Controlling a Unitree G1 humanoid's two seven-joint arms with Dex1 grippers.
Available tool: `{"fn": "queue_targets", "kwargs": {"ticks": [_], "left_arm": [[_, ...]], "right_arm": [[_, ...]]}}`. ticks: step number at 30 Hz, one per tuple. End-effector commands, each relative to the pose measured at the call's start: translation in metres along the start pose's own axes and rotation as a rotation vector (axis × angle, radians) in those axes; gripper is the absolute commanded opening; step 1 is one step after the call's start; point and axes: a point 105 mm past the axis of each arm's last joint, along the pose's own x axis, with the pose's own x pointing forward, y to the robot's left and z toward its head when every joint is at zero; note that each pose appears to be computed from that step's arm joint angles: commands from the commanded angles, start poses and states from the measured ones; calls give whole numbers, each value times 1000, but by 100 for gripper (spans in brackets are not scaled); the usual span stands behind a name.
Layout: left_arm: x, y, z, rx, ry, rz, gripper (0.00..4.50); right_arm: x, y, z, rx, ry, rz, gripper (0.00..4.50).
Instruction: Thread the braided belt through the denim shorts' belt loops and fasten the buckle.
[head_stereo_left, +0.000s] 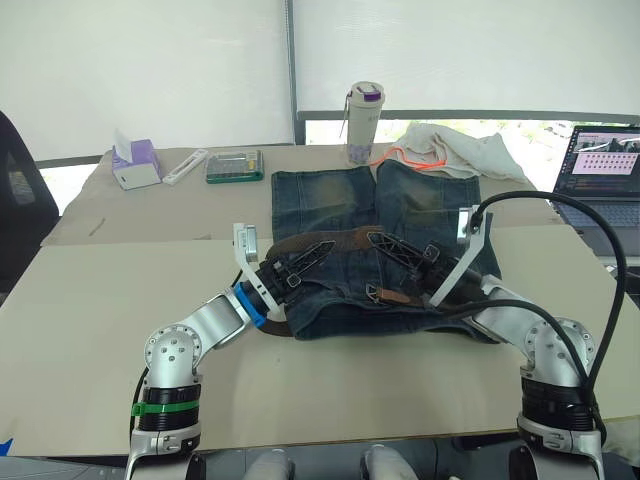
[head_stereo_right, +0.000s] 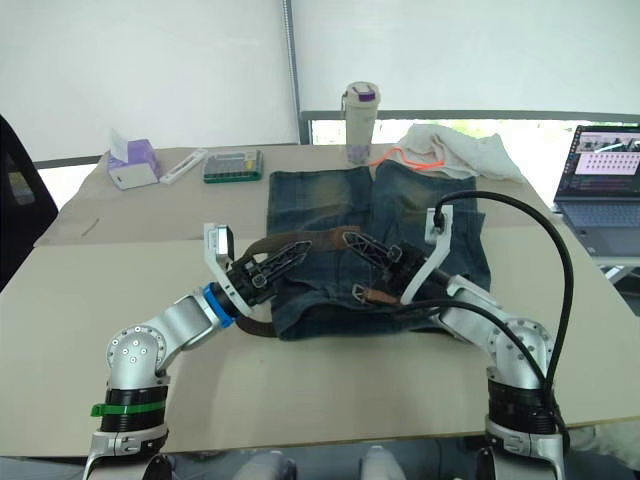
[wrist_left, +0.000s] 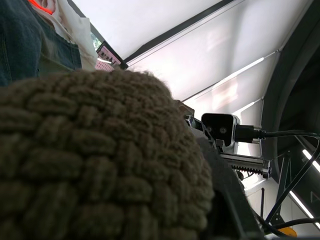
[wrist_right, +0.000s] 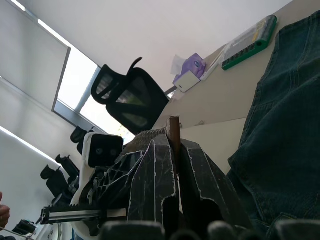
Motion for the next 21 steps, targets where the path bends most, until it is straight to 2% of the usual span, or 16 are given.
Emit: {"fn": "queue_targets", "kwargs": {"ticks": [1,2,4,6,11,13,17,21], "left_arm": [[3,-8,6,30,-12,-28,9],[3,-7,5,33,-11,-22,9],[1,-6,6,41,-15,-10,0],[-4,-3,8,66,-15,13,0],[-25,10,25,182,21,91,0],[-36,16,32,202,44,129,0],[-60,31,32,212,113,257,0],[-71,33,21,200,179,330,0]], "right_arm": [[-2,13,0,-31,14,51,0],[-2,14,0,-47,16,60,0],[-5,22,-3,-76,32,106,84],[-10,25,-7,-133,64,122,143],[-28,-1,-24,-415,209,-2,325],[-35,-5,-30,-488,261,-2,384],[-43,-5,-31,-612,256,20,384],[-52,-13,-36,-762,277,12,384]]}}
